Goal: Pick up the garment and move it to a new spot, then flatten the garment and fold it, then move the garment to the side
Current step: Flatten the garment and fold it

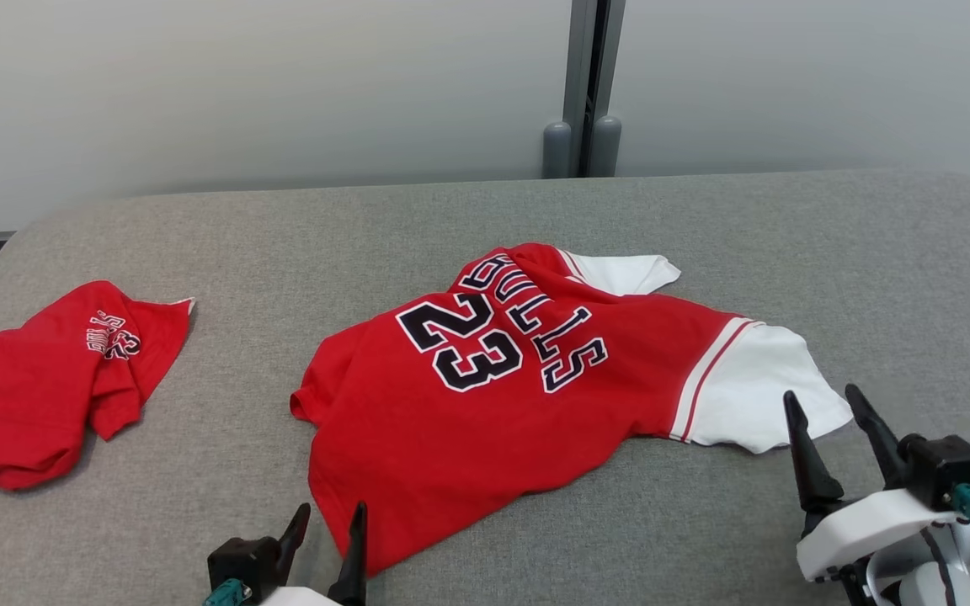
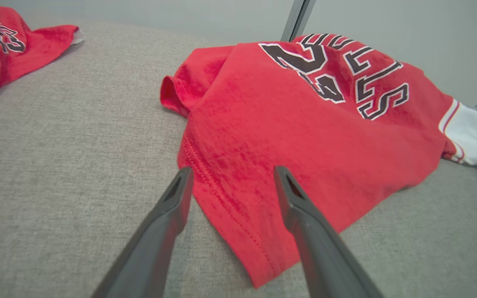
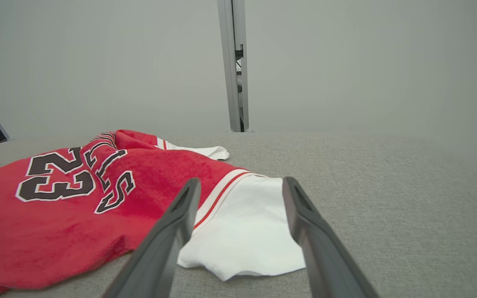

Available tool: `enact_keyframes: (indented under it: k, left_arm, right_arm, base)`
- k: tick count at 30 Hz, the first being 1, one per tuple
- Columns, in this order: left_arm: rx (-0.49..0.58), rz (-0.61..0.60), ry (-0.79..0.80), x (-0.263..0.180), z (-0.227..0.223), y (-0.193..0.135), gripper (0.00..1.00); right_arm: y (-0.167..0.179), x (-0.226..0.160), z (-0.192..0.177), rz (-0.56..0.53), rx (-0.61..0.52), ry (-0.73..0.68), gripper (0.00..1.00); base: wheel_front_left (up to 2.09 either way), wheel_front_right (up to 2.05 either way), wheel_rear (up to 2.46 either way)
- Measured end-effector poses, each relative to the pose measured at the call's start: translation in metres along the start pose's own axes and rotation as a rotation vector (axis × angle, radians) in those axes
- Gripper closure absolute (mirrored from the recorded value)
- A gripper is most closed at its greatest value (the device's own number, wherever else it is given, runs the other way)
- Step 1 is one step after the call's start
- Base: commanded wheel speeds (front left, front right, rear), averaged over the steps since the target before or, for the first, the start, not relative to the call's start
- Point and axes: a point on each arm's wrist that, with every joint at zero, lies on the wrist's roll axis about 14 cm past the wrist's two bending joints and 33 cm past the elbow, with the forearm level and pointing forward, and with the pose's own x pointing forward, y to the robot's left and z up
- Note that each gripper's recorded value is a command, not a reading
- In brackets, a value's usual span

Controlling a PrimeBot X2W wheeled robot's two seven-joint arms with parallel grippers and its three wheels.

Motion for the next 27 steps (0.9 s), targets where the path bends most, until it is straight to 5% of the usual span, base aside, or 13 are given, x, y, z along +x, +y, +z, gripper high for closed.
enact_keyframes:
  k: [22,23,25,26,27]
  left_arm:
    - [-0.102,-0.016,0.151,-0.001,-0.043,-0.007,0.0]
    - [-0.106,-0.019,0.15,-0.001,-0.042,-0.007,0.15]
    - [-0.11,-0.026,0.154,-0.001,-0.043,-0.009,0.81]
    - [-0.113,-0.03,0.158,-0.001,-0.044,-0.01,1.0]
    - [-0.116,-0.032,0.162,-0.001,-0.045,-0.01,1.0]
  right_arm:
    - [0.003,-0.006,0.0,-0.016,0.018,-0.013,0.0]
    - [0.003,-0.006,0.0,-0.014,0.018,-0.013,0.0]
    - [0.004,-0.005,0.0,-0.012,0.019,-0.012,0.0]
    - [0.004,-0.005,0.0,-0.011,0.019,-0.012,0.0]
    - [0.005,-0.005,0.0,-0.011,0.019,-0.012,0.0]
  base:
    - [0.0,0.0,0.0]
    - [0.0,0.0,0.0]
    - [0.0,0.0,0.0]
    - [0.0,0.0,0.0]
    - [0.0,0.0,0.0]
